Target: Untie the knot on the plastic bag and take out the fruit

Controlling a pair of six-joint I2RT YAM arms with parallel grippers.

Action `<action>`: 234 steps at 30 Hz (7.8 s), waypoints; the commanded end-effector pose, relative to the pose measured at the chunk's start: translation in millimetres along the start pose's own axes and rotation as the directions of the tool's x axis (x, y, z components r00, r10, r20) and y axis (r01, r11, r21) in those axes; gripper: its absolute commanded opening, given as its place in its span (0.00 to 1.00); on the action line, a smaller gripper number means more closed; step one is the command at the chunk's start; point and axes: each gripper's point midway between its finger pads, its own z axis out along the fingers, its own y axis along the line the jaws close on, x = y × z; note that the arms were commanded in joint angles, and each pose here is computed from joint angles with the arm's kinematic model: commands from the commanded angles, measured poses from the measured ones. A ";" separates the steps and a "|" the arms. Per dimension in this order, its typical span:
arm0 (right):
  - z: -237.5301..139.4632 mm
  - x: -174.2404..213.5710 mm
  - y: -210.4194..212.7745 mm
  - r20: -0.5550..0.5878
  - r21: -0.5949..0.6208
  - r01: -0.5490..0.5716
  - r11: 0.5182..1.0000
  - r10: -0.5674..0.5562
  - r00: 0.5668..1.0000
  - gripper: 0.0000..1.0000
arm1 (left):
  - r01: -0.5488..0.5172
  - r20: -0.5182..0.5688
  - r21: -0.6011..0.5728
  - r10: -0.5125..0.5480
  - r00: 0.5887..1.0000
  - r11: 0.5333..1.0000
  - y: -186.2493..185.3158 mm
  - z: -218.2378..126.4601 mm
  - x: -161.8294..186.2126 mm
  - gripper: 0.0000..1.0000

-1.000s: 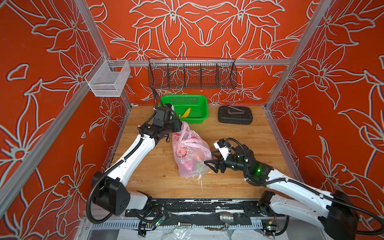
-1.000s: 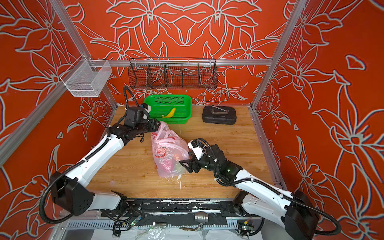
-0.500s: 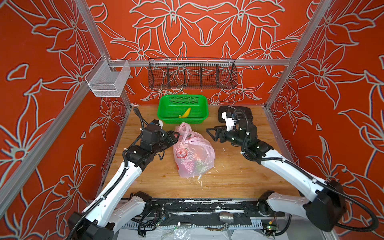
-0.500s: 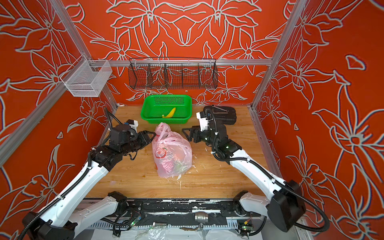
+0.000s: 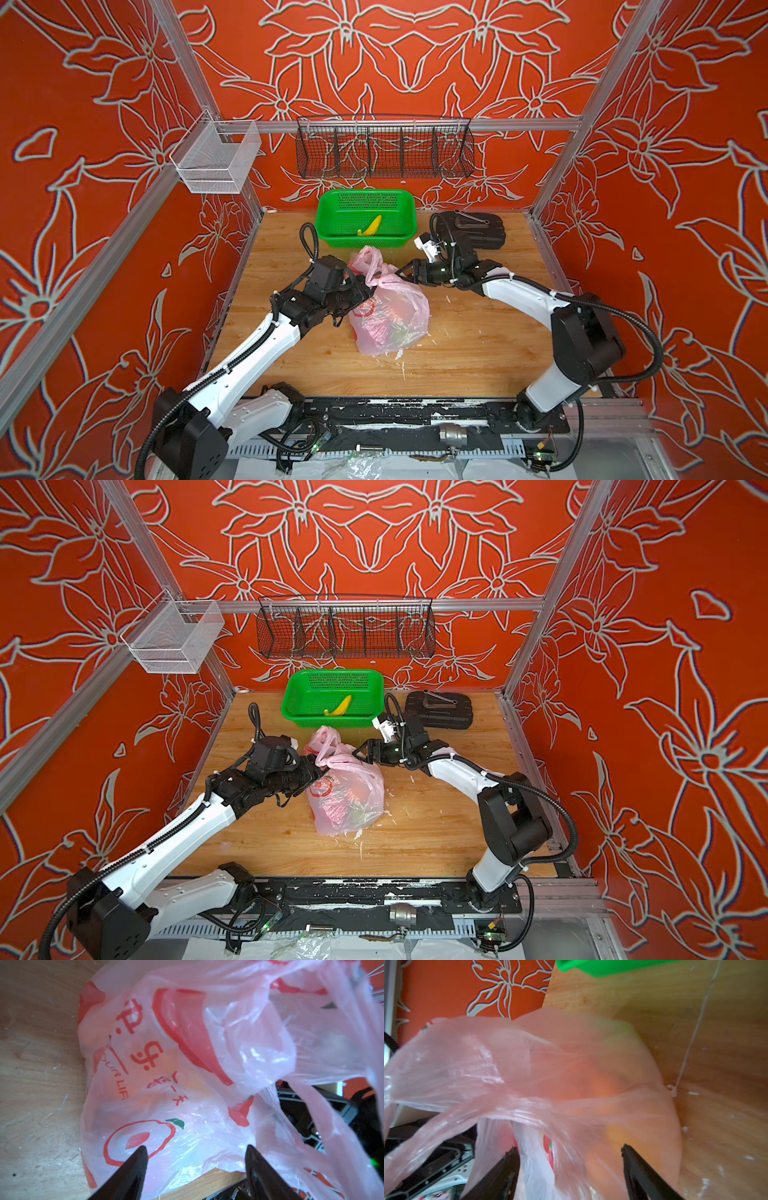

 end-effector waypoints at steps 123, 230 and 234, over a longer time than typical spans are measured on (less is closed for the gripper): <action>-138.6 6.1 30.2 0.261 0.417 0.221 0.881 -0.349 0.900 0.73 | -0.973 0.255 0.146 0.943 0.214 0.181 -116.2 -62.3 4.5 0.91; 53.1 223.6 84.6 -0.399 -0.099 0.470 0.877 -0.468 0.789 0.10 | -0.314 0.133 -0.313 0.368 0.920 0.897 46.7 -39.8 -21.0 0.94; 61.8 248.4 66.0 -0.454 -0.063 0.473 0.879 -0.447 0.771 0.14 | -0.312 0.125 -0.317 0.365 0.922 0.896 50.2 -37.9 -18.9 0.94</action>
